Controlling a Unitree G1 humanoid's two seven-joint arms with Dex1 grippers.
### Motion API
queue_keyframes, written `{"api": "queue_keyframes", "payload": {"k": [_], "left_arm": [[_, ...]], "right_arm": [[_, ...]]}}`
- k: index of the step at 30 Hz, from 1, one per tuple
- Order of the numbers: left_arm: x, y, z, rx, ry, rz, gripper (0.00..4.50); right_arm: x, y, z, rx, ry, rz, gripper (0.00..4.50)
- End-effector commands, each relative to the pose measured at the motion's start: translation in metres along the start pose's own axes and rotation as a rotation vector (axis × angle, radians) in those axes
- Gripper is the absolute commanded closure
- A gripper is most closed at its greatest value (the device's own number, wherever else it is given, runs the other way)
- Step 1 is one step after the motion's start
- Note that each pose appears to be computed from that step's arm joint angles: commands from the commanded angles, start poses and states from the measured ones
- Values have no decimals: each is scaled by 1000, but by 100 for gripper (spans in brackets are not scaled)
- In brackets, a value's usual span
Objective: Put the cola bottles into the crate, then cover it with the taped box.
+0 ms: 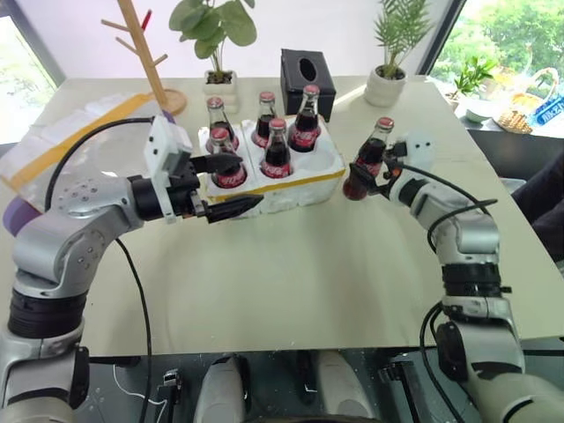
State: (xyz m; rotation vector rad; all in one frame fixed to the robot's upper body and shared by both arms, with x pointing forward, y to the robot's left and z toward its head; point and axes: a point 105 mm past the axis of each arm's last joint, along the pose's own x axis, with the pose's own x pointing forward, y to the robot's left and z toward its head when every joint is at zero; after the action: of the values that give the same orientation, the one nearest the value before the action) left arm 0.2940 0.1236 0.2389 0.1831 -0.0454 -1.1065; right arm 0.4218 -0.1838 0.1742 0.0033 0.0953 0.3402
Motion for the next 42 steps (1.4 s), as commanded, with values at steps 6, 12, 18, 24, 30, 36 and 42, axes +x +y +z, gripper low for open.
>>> {"api": "queue_keyframes", "payload": {"k": [6, 12, 18, 24, 30, 36, 42], "left_arm": [[-9, -1, 10, 45, -20, 40, 0], [-10, -1, 8, 40, -19, 48, 0], [-11, 1, 8, 43, -13, 60, 0], [-12, 0, 8, 46, -9, 68, 0], [-13, 1, 8, 49, -6, 72, 0], [-16, 1, 8, 55, 1, 76, 0], [-55, 3, 20, 50, 39, 148, 0]], "right_arm": [[-10, -10, 105, -105, -317, 12, 184], [-16, 45, 149, -94, -417, 276, 184], [-20, 83, 136, -136, -364, 419, 184], [-11, 82, 107, -158, -267, 403, 184], [7, 84, 72, -200, -154, 389, 184], [22, 88, 41, -186, -53, 403, 36], [-8, 74, 78, -188, -108, 445, 7]]}}
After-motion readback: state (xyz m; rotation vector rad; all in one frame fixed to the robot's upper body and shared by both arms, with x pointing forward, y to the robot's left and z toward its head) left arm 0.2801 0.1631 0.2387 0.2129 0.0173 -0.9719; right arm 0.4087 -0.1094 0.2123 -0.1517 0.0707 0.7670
